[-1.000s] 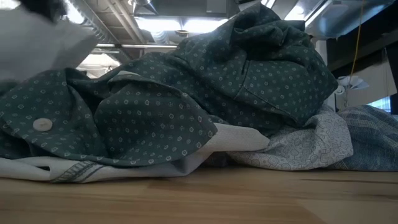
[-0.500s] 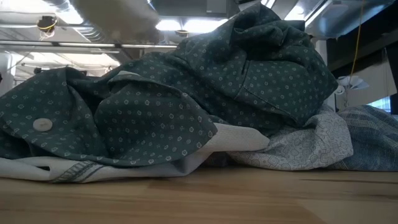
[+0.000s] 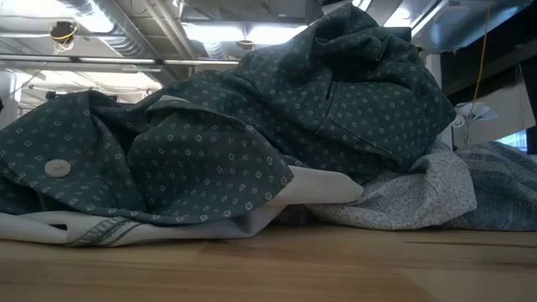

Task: Sort clothes
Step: Put the white boxer into the white bin

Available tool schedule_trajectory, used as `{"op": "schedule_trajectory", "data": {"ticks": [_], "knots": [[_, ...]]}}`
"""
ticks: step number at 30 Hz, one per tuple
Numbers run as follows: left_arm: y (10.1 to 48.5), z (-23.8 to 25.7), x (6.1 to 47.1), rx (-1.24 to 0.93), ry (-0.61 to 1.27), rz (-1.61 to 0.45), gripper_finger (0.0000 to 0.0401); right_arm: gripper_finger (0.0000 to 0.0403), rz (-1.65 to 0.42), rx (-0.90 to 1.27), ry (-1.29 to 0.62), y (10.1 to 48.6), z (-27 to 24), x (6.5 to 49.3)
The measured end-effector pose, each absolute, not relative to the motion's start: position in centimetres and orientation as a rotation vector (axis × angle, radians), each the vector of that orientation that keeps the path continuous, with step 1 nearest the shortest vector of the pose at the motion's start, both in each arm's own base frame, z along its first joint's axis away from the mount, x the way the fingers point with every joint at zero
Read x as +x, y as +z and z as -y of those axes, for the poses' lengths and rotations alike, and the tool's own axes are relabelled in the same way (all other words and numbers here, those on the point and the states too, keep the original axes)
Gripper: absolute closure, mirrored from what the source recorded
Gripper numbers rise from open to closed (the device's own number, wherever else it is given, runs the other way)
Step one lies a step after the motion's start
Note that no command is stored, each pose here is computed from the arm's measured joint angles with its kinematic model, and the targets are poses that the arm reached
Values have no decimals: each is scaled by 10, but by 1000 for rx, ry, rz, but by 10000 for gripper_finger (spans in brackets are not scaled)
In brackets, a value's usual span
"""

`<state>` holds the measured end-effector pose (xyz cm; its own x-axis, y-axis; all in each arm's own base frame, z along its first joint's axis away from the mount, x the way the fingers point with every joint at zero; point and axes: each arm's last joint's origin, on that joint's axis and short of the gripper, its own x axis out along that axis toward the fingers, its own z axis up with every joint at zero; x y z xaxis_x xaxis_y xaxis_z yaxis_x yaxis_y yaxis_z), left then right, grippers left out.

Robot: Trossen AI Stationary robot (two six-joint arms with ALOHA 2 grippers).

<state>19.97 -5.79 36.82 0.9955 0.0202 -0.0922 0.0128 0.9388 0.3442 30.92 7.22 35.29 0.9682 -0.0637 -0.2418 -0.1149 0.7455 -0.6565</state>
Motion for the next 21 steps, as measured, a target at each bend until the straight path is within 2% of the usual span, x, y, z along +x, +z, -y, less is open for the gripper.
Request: {"op": "schedule_trajectory", "data": {"ticks": [8,21], "knots": [[357,56,221,410,35,-134,398,54,-229,-648,36,360,-60,347],[355,56,230,414,21,-115,398,47,-222,-667,126,340,-68,378]]}}
